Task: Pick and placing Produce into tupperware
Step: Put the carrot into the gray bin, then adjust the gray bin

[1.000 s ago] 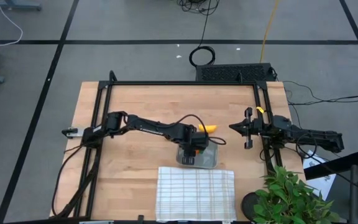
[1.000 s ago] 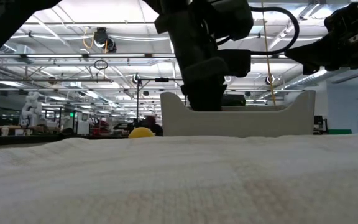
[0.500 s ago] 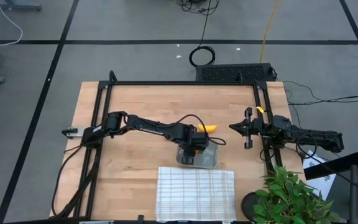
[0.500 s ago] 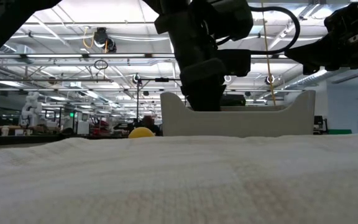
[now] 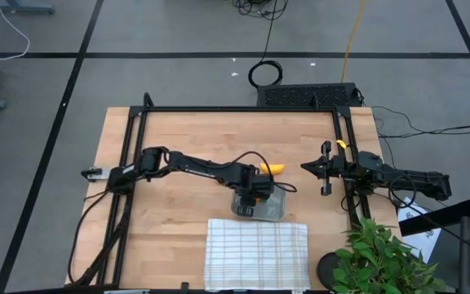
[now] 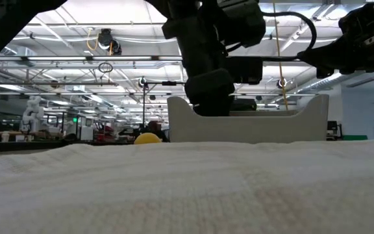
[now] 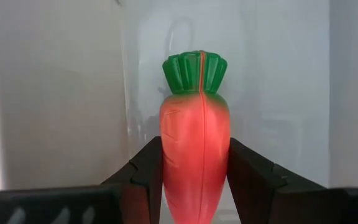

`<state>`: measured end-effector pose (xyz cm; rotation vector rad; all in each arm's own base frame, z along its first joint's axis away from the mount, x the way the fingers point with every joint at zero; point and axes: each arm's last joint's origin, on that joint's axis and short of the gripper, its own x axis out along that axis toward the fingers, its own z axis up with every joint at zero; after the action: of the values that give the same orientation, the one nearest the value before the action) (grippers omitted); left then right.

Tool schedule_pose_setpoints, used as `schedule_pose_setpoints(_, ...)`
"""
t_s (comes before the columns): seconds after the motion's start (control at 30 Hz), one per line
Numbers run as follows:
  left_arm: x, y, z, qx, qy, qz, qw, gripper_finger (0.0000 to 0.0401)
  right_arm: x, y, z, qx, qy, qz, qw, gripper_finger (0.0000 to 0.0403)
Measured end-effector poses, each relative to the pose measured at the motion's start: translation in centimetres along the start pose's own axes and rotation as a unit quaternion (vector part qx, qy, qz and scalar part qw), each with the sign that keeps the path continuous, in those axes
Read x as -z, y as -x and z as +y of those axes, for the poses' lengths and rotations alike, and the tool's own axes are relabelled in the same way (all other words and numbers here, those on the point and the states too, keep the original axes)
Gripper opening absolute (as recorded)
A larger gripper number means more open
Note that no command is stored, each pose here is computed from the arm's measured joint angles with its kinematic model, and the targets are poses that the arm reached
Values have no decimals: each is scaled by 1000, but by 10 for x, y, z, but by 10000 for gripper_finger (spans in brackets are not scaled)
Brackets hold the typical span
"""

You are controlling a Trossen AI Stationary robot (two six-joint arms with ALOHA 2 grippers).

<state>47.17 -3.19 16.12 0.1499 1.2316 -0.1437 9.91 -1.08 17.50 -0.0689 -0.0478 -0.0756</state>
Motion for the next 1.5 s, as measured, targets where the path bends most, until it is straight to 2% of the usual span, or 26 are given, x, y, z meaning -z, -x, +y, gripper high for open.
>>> schedule_pose_setpoints(0.33,-1,-3,0,-3,-1,-4,1000,146,0,0,0,0,0,1,1000,0)
schedule_pose_setpoints(0.63,0,-4,0,-2,4,-1,1000,223,0,0,0,-1,0,1,1000,0)
schedule_pose_setpoints(0.8,0,-4,0,2,6,-2,1000,246,0,0,0,-1,0,1,1000,0)
schedule_pose_setpoints(1.0,-3,0,0,3,5,-8,1000,250,0,0,0,-1,0,1,1000,0)
schedule_pose_setpoints(1.2,-17,19,-5,3,-7,-29,1000,251,0,0,0,-1,0,1,1000,0)
schedule_pose_setpoints(1.5,-28,48,-15,8,-28,-22,999,251,0,0,0,-1,0,1,1000,0)
